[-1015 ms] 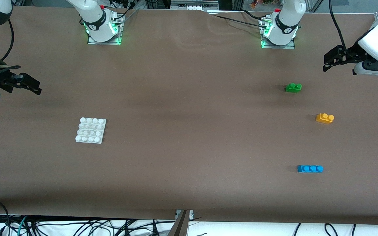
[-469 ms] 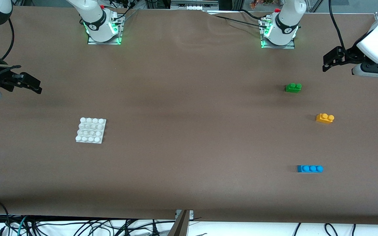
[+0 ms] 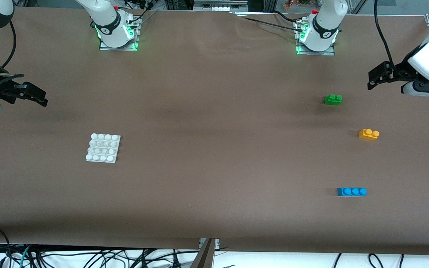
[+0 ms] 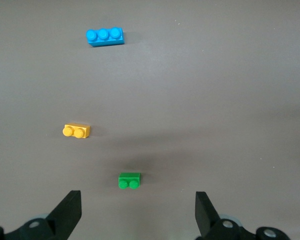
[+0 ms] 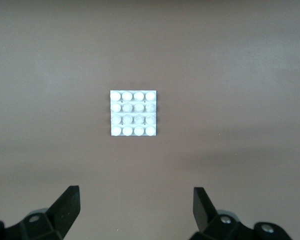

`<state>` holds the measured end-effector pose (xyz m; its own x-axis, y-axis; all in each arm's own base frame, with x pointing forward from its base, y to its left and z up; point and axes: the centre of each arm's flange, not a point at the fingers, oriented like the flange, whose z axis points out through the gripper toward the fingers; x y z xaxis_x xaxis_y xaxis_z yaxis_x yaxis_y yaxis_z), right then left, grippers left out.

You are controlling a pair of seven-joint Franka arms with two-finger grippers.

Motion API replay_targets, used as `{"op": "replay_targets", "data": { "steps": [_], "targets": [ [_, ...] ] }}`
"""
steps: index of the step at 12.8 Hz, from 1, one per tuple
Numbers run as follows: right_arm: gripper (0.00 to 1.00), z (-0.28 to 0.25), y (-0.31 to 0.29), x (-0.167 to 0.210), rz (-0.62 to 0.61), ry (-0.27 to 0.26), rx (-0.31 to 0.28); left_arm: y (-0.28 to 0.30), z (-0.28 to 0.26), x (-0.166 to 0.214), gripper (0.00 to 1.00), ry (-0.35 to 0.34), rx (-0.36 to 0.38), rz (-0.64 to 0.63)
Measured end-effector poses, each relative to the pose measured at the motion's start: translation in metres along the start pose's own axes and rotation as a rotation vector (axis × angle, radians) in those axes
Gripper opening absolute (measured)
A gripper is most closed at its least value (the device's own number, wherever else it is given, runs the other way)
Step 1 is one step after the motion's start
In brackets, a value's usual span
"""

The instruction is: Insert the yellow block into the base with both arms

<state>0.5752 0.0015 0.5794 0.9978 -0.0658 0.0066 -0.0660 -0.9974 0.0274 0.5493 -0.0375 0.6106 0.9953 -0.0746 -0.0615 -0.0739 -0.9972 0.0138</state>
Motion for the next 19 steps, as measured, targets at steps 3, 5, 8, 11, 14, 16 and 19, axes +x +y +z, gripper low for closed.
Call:
{"op": "replay_targets", "data": {
  "steps": [3,5,8,11,14,16,19],
  "targets": [
    [1.00,0.000,0.000,0.000,0.000,0.000,0.000,0.002,-0.001,0.001,1.00,0.002,0.000,0.004],
    [1.00,0.000,0.000,0.000,0.001,0.000,0.000,0.005,-0.002,0.001,1.00,0.005,0.000,0.009],
    [1.00,0.000,0.000,0.000,0.001,0.000,0.000,0.005,-0.003,0.001,1.00,0.005,0.000,0.009],
    [1.00,0.000,0.000,0.000,0.001,0.000,0.000,0.006,-0.003,0.001,1.00,0.005,0.000,0.010],
    [1.00,0.000,0.000,0.000,0.001,0.000,0.000,0.014,-0.002,0.000,1.00,-0.007,0.001,0.026],
    [1.00,0.000,0.000,0.000,0.001,0.000,0.000,0.019,-0.001,-0.002,1.00,-0.023,0.002,0.034],
    [1.00,0.000,0.000,0.000,0.001,0.000,0.000,0.019,-0.001,-0.003,1.00,-0.028,0.002,0.036]
  ]
}}
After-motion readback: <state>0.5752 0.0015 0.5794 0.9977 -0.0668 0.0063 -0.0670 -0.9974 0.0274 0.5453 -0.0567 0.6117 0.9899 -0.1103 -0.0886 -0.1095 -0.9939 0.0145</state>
